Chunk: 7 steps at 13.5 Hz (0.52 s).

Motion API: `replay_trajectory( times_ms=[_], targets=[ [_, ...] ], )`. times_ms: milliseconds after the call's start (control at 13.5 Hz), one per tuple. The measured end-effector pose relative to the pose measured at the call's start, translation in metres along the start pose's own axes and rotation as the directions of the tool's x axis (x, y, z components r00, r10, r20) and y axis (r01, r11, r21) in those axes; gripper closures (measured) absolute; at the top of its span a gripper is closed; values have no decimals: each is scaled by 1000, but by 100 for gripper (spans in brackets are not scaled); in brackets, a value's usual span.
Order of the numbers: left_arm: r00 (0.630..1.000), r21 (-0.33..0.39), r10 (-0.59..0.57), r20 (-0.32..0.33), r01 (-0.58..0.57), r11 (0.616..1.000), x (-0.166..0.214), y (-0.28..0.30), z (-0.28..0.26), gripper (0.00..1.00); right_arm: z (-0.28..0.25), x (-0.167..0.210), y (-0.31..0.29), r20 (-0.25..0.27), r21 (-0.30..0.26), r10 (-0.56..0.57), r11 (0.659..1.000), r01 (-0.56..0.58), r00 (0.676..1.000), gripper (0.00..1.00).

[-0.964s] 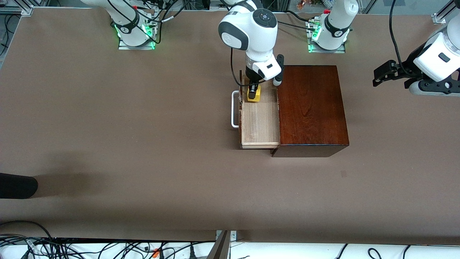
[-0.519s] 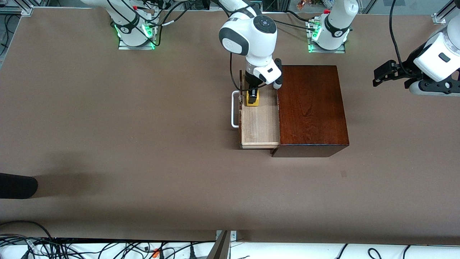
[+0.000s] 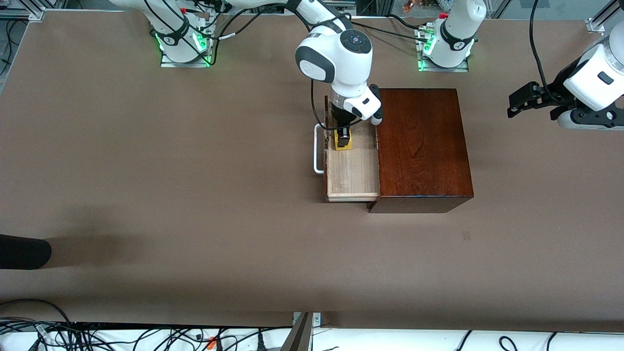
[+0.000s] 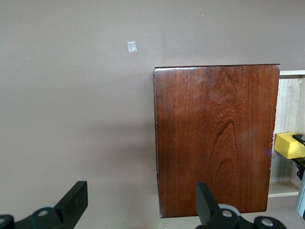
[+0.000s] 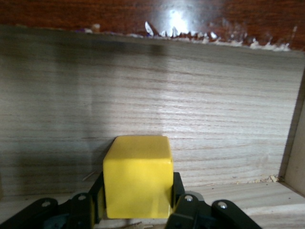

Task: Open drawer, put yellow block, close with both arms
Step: 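Carry the yellow cube with the right gripper into the open drawer, then open the right gripper to drop the cube and withdraw it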

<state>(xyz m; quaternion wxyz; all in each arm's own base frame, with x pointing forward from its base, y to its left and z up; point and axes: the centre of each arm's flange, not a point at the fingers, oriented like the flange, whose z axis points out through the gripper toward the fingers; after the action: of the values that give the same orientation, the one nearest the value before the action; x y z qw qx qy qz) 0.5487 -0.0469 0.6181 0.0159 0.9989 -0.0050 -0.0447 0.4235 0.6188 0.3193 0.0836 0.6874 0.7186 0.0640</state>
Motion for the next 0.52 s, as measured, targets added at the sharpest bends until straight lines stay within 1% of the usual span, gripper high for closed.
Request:
replay_trajectory(
  times_ms=[519],
  targets=[
    [1000,0,2,0,-2,1000,0,1,0,0,3,-9,12,6,2,3,1000,-3,1000,45]
  ],
)
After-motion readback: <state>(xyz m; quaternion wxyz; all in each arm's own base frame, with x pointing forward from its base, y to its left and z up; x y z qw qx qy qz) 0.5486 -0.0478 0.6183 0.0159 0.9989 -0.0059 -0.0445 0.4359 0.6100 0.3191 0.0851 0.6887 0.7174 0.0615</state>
